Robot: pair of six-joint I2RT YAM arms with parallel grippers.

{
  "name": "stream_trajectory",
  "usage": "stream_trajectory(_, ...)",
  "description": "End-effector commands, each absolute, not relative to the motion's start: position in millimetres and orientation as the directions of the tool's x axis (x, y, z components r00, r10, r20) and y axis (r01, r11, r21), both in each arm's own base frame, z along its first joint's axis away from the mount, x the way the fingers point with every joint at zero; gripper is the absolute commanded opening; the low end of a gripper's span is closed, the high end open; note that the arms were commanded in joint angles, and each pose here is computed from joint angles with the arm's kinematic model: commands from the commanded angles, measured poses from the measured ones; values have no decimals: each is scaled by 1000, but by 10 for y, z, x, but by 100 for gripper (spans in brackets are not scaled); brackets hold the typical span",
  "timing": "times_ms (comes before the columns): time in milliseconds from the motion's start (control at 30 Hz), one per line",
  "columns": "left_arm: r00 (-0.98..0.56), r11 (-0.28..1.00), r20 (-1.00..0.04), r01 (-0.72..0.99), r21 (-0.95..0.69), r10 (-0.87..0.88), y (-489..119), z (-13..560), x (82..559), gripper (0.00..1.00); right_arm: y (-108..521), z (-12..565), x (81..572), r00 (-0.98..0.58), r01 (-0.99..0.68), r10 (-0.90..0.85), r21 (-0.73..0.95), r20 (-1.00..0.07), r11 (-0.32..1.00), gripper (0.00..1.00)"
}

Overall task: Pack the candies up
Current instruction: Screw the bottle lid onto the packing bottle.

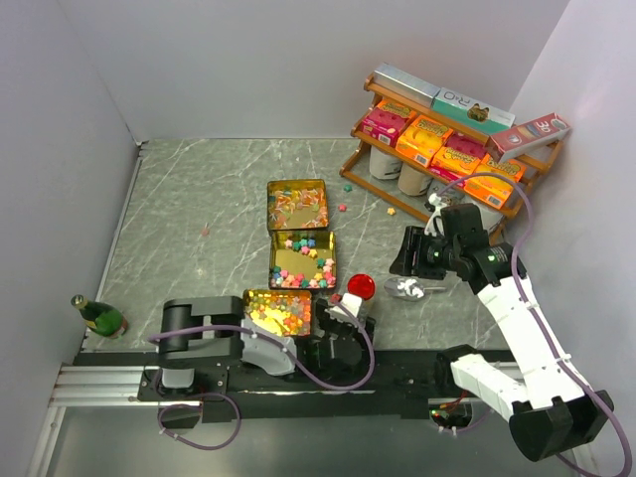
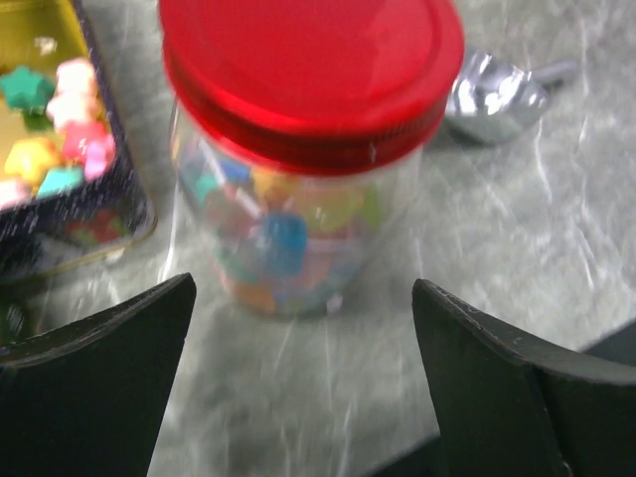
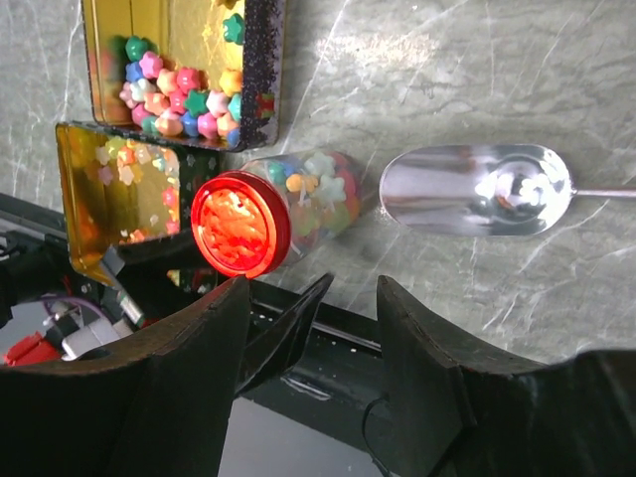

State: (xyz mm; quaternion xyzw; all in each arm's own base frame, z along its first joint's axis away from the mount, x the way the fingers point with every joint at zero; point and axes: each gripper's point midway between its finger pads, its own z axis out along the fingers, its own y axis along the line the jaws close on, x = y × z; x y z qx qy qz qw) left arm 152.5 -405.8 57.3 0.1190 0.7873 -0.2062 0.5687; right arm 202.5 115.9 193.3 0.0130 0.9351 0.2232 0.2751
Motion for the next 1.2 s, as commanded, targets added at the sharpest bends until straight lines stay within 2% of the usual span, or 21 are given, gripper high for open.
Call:
stream_trajectory(0, -250, 854, -954, 447, -267, -167, -4269, 841, 1679, 97, 1153, 2047, 2030, -838, -121, 137, 424, -529, 897, 61)
stream_trajectory(300, -190, 869, -961, 418, -264, -200, -4261, 850, 1887, 99, 1262, 1969, 2114, -854, -115, 158, 476, -496, 872, 59)
stream_trajectory(400, -177, 869, -966, 429, -246, -186, -4262, 856, 1903, 94, 1318, 1976, 2194, -847, -124, 171, 500, -504, 857, 58)
stream_trajectory(467, -175, 869, -969, 436, -235, -174, -4253, 840, 1897, 83, 1386, 2031, 2251, -837, -153, 172, 525, -519, 838, 56)
stream_trajectory(500, -177, 871, -971, 437, -226, -164, -4226, 806, 1892, 74, 1417, 2013, 2276, -837, -161, 172, 534, -519, 830, 56)
stream_trajectory(633, -175, 871, -979, 458, -178, -108, -4209, 716, 1871, 62, 1491, 1969, 2393, -838, -185, 161, 550, -521, 815, 54)
stream_trajectory(900, -172, 842, -983, 519, -147, -65, -4286, 600, 1812, 61, 1601, 1719, 2358, -887, -193, 106, 568, -450, 800, 50)
stream_trajectory(1000, -175, 836, -983, 530, -143, -57, -4313, 568, 1804, 60, 1647, 1643, 2303, -904, -192, 84, 574, -418, 796, 44)
stream_trajectory(1167, -187, 831, -981, 535, -152, -58, -4276, 549, 1799, 59, 1705, 1580, 2182, -916, -208, 60, 595, -397, 776, 43)
